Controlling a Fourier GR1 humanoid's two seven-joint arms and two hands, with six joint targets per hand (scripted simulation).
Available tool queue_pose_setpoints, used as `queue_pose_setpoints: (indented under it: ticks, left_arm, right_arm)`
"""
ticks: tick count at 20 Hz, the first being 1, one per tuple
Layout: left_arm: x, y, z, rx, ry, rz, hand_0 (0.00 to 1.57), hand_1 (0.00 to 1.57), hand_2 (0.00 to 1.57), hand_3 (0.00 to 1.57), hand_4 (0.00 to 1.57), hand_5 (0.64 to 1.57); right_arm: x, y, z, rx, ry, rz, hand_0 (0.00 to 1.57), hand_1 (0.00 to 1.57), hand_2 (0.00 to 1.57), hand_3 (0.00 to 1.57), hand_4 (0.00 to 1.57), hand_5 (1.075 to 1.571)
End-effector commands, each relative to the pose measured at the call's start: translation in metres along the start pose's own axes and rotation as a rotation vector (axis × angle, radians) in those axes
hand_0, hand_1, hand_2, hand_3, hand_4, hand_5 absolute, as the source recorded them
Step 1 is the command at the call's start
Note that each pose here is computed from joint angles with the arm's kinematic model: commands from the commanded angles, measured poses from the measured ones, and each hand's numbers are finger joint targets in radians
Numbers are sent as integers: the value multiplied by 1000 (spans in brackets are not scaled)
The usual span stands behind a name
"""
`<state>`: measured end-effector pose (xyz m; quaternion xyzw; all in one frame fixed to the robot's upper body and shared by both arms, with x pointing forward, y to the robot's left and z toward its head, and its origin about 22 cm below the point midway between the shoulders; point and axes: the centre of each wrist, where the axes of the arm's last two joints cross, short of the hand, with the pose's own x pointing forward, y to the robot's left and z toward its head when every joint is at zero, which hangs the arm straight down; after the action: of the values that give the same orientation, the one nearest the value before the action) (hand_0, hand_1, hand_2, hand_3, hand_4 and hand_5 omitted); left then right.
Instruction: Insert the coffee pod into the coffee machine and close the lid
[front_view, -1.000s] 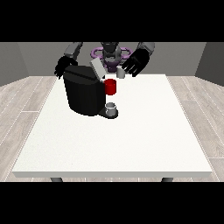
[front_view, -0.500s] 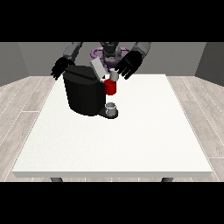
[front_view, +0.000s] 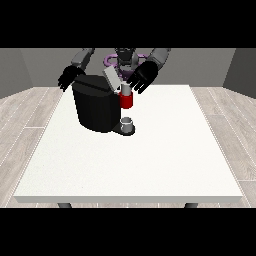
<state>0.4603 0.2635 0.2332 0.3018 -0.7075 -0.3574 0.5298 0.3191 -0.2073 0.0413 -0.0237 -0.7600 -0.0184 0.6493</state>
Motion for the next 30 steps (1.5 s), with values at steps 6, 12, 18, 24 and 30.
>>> queue_pose_setpoints:
  ticks: [6, 12, 18, 24, 30]
  left_arm:
    - [1, 11, -2, 24, -30, -17, 1203, 1203, 1272, 1200, 500, 1571]
    - [-5, -10, 0, -16, -9, -15, 1164, 1164, 1239, 1182, 492, 1571]
    - [-18, -11, 4, -44, 39, -12, 1249, 1249, 1282, 1181, 480, 1571]
    - [-7, -10, 0, -55, -17, -24, 1211, 1211, 1239, 1123, 460, 1571]
    - [-18, -26, 5, -40, -16, -51, 1118, 1118, 1158, 990, 442, 1571]
  right_arm:
    - [3, 2, 0, 5, -34, 3, 0, 0, 0, 0, 481, 1571]
    - [2, -9, -2, -34, -29, -7, 0, 0, 0, 0, 448, 1571]
    - [-1, -14, 10, 8, 23, -11, 0, 0, 0, 0, 446, 1571]
    - [-1, -11, 3, -32, -12, 5, 0, 0, 0, 0, 366, 1571]
    - [9, -9, -4, -45, -9, -1, 0, 0, 0, 0, 438, 1571]
